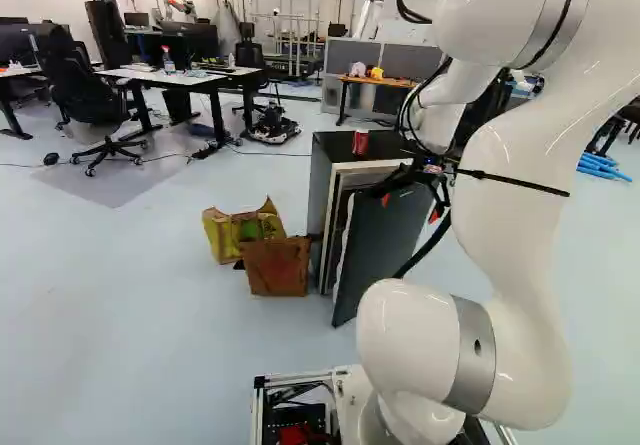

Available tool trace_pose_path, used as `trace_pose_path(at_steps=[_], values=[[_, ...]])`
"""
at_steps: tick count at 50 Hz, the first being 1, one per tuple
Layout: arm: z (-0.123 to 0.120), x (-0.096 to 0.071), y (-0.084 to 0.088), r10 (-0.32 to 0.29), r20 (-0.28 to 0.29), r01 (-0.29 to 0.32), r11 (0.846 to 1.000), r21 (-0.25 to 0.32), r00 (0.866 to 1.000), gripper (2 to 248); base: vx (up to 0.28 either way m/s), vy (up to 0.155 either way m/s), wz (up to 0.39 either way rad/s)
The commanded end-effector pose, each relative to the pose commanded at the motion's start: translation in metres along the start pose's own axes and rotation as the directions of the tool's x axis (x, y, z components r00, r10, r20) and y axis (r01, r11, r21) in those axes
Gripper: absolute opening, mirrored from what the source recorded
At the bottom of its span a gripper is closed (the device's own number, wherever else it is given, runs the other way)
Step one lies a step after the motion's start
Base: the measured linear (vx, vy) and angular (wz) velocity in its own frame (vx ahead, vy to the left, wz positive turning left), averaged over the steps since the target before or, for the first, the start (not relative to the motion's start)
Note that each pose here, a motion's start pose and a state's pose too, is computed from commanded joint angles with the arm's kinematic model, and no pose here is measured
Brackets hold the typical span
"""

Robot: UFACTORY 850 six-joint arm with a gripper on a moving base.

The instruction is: Grab a drink from the fridge

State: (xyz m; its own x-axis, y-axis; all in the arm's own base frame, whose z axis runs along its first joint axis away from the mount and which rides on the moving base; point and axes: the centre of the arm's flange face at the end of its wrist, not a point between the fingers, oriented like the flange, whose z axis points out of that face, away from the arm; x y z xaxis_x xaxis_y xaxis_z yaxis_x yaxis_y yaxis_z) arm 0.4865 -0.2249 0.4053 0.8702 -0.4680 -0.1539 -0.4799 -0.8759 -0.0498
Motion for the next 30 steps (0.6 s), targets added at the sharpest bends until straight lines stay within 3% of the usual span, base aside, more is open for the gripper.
trace_pose_path(at_steps=[30], values=[[0.0,0.014,-0.041,-0.109,-0.107,0.105,0.993,-0.044,0.988,247,0.0,0.0,0.0]])
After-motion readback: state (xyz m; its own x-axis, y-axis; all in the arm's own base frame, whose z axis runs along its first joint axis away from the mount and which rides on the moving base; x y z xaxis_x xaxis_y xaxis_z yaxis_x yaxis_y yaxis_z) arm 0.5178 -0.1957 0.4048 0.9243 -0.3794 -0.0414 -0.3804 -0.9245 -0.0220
